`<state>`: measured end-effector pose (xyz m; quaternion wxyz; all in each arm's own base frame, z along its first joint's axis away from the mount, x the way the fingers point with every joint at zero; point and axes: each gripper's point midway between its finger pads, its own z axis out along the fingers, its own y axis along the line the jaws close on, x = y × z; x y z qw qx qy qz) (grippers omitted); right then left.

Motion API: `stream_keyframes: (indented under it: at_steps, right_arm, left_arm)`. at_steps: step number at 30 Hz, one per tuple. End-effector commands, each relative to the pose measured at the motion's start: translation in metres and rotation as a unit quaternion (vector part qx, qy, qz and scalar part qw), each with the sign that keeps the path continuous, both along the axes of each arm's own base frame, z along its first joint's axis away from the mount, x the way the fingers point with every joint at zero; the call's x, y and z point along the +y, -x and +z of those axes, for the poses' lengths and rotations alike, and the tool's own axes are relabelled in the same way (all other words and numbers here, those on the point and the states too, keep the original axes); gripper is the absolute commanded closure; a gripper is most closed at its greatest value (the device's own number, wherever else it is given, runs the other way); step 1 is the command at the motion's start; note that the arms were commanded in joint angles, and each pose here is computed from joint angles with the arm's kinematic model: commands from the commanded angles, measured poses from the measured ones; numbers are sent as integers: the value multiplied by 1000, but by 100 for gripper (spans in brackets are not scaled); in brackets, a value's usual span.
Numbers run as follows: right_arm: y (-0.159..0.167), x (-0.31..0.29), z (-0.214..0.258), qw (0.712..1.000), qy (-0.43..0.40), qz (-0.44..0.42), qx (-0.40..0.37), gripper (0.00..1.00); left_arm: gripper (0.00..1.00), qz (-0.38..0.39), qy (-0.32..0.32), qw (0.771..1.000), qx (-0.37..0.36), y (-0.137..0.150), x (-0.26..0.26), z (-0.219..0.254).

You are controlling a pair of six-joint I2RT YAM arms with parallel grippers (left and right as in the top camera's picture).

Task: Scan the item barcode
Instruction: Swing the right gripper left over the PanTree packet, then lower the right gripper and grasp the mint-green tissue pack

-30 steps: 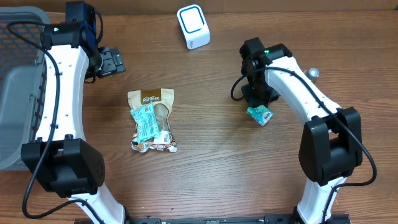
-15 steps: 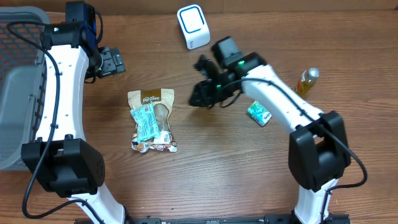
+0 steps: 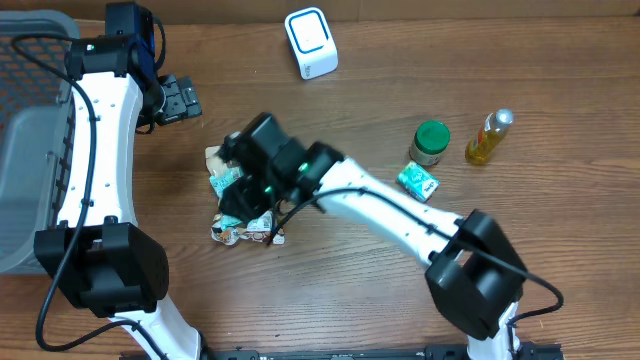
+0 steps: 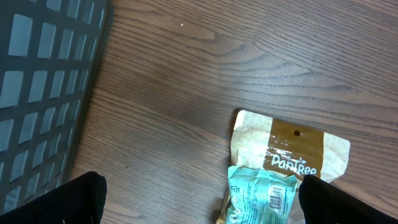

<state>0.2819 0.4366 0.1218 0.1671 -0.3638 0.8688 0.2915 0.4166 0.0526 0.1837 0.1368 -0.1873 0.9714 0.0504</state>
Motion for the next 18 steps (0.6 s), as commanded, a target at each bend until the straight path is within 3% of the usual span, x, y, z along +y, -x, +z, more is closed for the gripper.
stream_keyframes:
  at_steps: [1,2,5,14,18]
  right_arm:
    - [-16,0,-3,995,41,-46,-77,34]
    - [-17,1,-2,994,42,-56,-85,31]
    - [-16,12,5,993,26,-60,-99,0]
    - [-13,10,2,994,30,-63,-84,0]
    - [-16,9,1,994,29,-66,-84,17]
  left_arm:
    - [1,-9,-1,1000,-11,-3,-4,8]
    - [1,-9,-1,1000,-11,-4,-4,8]
    - [0,-8,-1,1000,-12,-4,-4,8]
    - [0,-8,-1,1000,-12,-4,-4,8]
    - [0,-9,-1,1000,-12,-4,-4,8]
